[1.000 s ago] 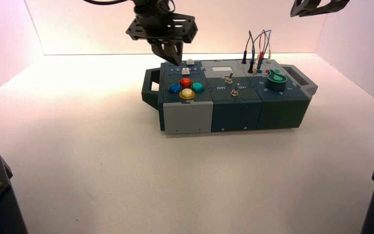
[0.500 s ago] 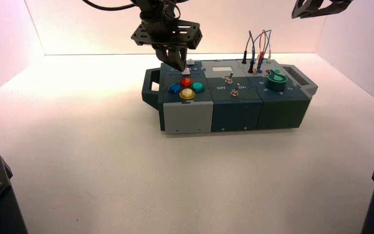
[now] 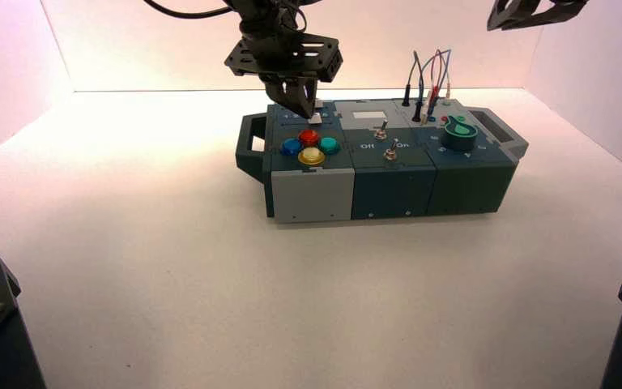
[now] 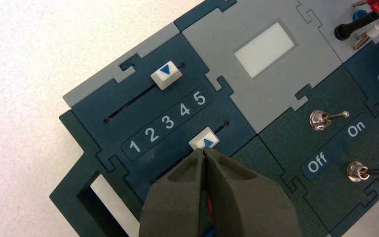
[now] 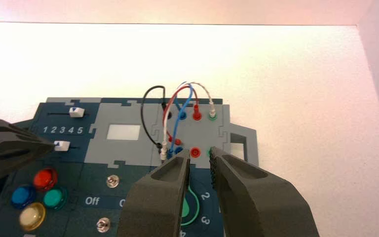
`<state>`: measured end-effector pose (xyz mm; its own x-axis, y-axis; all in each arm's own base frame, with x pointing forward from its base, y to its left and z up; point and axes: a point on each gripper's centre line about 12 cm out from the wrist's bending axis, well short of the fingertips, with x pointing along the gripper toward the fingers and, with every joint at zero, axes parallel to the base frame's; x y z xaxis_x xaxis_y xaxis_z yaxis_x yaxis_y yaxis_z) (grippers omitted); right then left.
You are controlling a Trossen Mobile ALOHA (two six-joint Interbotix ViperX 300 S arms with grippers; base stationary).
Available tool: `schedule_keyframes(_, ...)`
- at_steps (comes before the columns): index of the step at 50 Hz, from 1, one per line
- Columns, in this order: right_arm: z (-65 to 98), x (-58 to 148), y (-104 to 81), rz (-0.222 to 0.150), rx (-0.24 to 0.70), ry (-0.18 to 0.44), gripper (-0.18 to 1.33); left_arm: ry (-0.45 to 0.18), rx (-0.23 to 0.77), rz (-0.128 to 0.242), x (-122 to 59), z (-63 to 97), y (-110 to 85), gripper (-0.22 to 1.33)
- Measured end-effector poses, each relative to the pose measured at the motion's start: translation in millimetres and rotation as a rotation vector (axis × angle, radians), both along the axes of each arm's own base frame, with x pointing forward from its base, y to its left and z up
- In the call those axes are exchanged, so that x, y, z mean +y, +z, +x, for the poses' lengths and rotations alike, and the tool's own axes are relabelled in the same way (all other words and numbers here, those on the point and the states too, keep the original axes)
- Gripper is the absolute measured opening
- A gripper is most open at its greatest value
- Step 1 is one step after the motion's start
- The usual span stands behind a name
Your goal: Move the bottom slider to position 5.
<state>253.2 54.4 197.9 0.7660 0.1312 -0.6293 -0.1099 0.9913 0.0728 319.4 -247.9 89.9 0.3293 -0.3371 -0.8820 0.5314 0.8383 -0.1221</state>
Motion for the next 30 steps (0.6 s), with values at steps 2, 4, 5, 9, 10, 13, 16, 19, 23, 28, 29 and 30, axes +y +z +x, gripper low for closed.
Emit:
schedule_keyframes(2,-0.1,-1,-0.5,0.0,0.001,-0.005,0.5,0.0,0.0,0.0,0.0,0.0,0.0,-0.16)
schedule_keyframes(4,0.3,-2,0.0,-0.002,-0.001,-0.004,0.5,0.002,0.0,0.0,0.2,0.7,-0.2,-0.16)
schedule_keyframes(5,0.3,-2,0.0,-0.002,-0.001,-0.004,0.5,-0.001,0.001,0.002,-0.2,0.3,-0.8,-0.17)
schedule_keyframes(9,0.4,-2,0.0,-0.001,0.0,-0.007,0.5,0.0,0.001,0.002,-0.9,2.3,-1.3,-0.16)
schedule_keyframes(10,0.2,-2,-0.5,-0.003,0.001,-0.007,0.5,0.0,-0.001,0.001,-1.4,3.0,-1.1,-0.16)
schedule_keyframes(13,0.2,-2,-0.5,-0.003,0.001,-0.007,0.5,-0.001,-0.001,0.001,-3.4,4.6,-2.4,-0.16)
schedule_keyframes(16,0.5,-2,0.0,-0.002,-0.001,-0.007,0.5,0.0,0.0,0.0,-5.0,6.6,-3.7,-0.16)
schedule_keyframes(19,0.5,-2,0.0,-0.001,0.0,-0.008,0.5,-0.002,0.0,0.0,-6.6,8.9,-4.6,-0.16)
schedule_keyframes(23,0.5,-3,-0.1,-0.003,0.001,-0.009,0.5,-0.003,-0.006,-0.003,-10.2,13.7,-5.2,-0.16)
schedule_keyframes(28,0.8,-5,-0.3,-0.004,0.002,-0.017,0.5,-0.002,-0.009,-0.006,-14.2,19.1,-6.4,-0.16)
schedule_keyframes(29,0.9,-6,-0.3,-0.004,0.002,-0.021,0.5,-0.002,-0.009,-0.006,-14.7,19.6,-6.3,-0.16)
schedule_keyframes(30,0.8,-6,-0.4,-0.003,0.004,-0.022,0.5,-0.003,-0.011,-0.007,-15.0,20.0,-5.8,-0.16)
